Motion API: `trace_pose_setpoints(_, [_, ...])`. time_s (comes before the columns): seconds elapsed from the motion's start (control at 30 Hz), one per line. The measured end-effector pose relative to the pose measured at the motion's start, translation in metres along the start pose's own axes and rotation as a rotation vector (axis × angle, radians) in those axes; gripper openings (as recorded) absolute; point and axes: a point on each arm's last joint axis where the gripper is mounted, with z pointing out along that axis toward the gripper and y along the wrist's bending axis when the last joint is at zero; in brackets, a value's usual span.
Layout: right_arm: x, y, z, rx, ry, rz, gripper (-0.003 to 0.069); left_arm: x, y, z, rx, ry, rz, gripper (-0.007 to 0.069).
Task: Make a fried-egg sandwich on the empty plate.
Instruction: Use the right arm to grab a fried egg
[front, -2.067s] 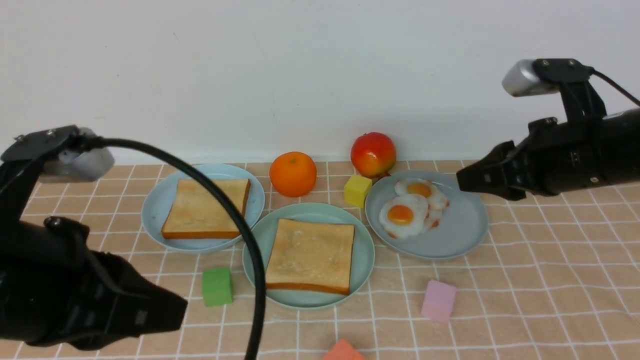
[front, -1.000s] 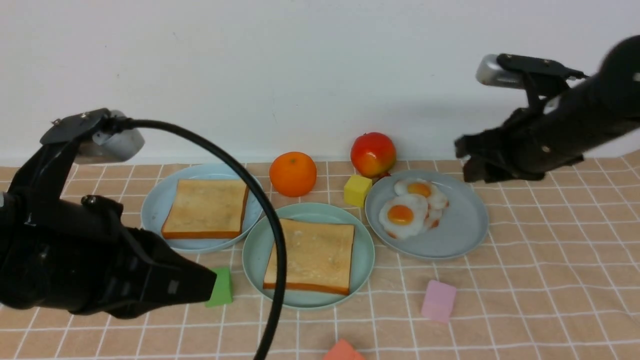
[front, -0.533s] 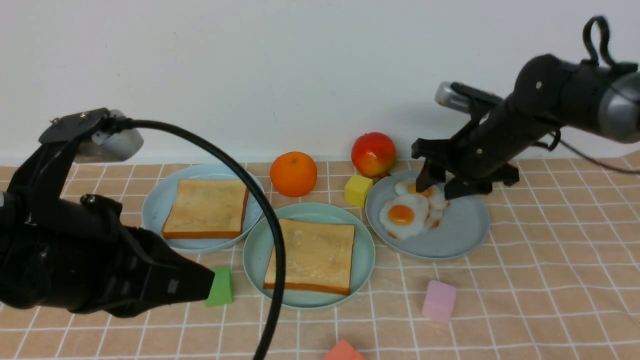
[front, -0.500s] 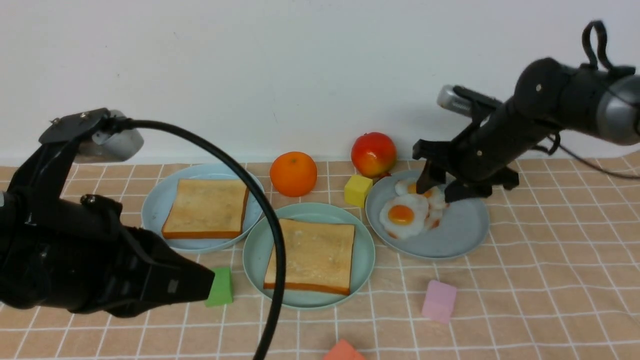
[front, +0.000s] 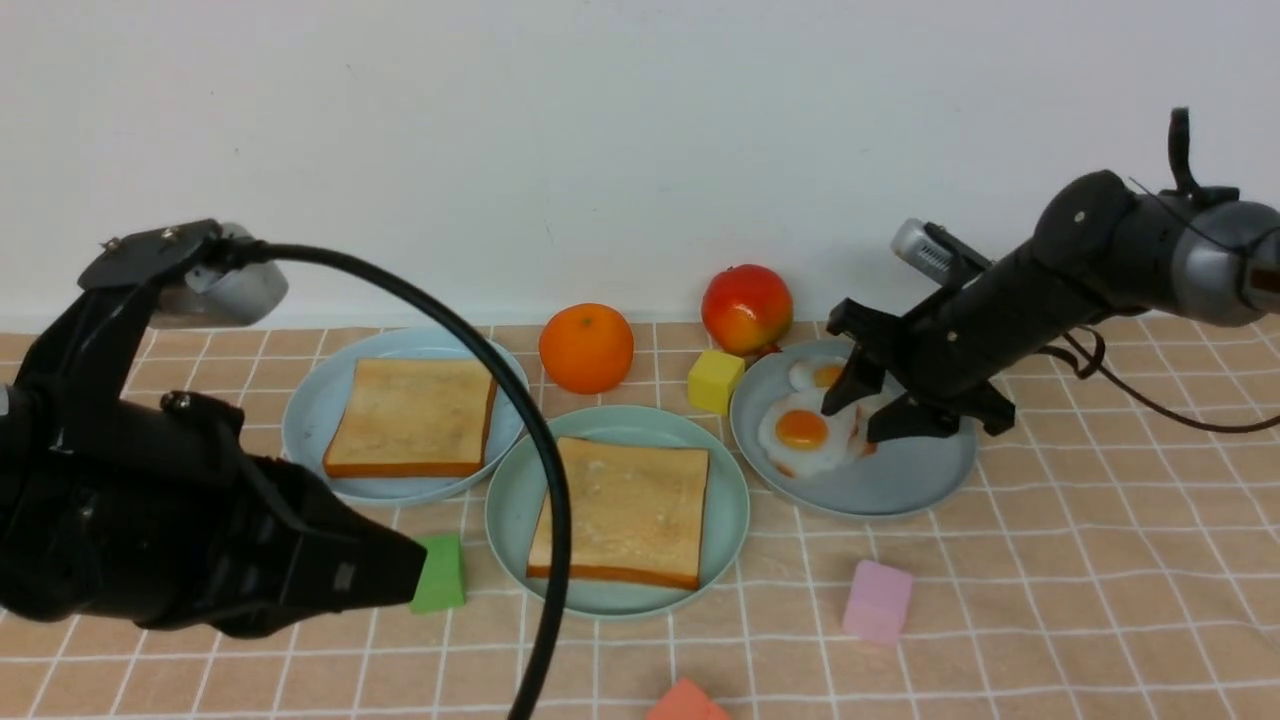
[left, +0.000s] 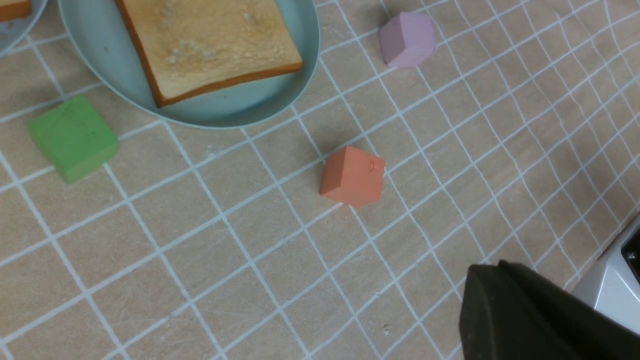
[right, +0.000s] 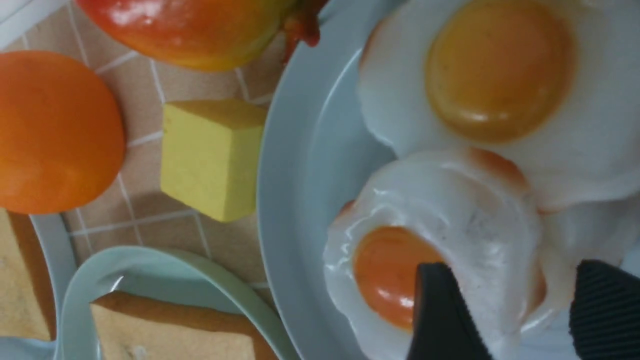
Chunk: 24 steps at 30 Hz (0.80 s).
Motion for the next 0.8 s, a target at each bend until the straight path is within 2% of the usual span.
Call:
trace_pose_setpoints(0.3, [-0.001, -0.003, 0.009, -0.019, 0.01, 0.031, 0.0347, 0.0, 0.0, 0.0, -0.002, 0.004, 0.002, 0.0016])
trace_pose_setpoints(0.37, [-0.001, -0.003, 0.009, -0.018, 0.009, 0.031, 0.0312, 0.0, 0.0, 0.0, -0.002, 0.004, 0.002, 0.0018])
trace_pose_setpoints(0.47, [-0.001, -0.006, 0.013, -0.009, 0.012, 0.029, 0.0206, 0.001, 0.0, 0.0, -0.001, 0.006, 0.002, 0.002])
trace_pose_setpoints(0.5, [-0.001, -0.007, 0.013, -0.009, 0.014, 0.028, 0.0198, 0.001, 0.0, 0.0, -0.001, 0.006, 0.002, 0.002])
trace_pose_setpoints(0.57, [-0.001, -0.007, 0.013, -0.005, 0.017, 0.023, 0.0094, 0.001, 0.0, 0.0, 0.002, 0.016, 0.003, 0.0022])
trace_pose_setpoints(0.8, [-0.004, -0.01, 0.007, -0.011, 0.014, -0.004, 0.0089, 0.002, 0.0, 0.0, 0.004, 0.025, 0.005, 0.0026])
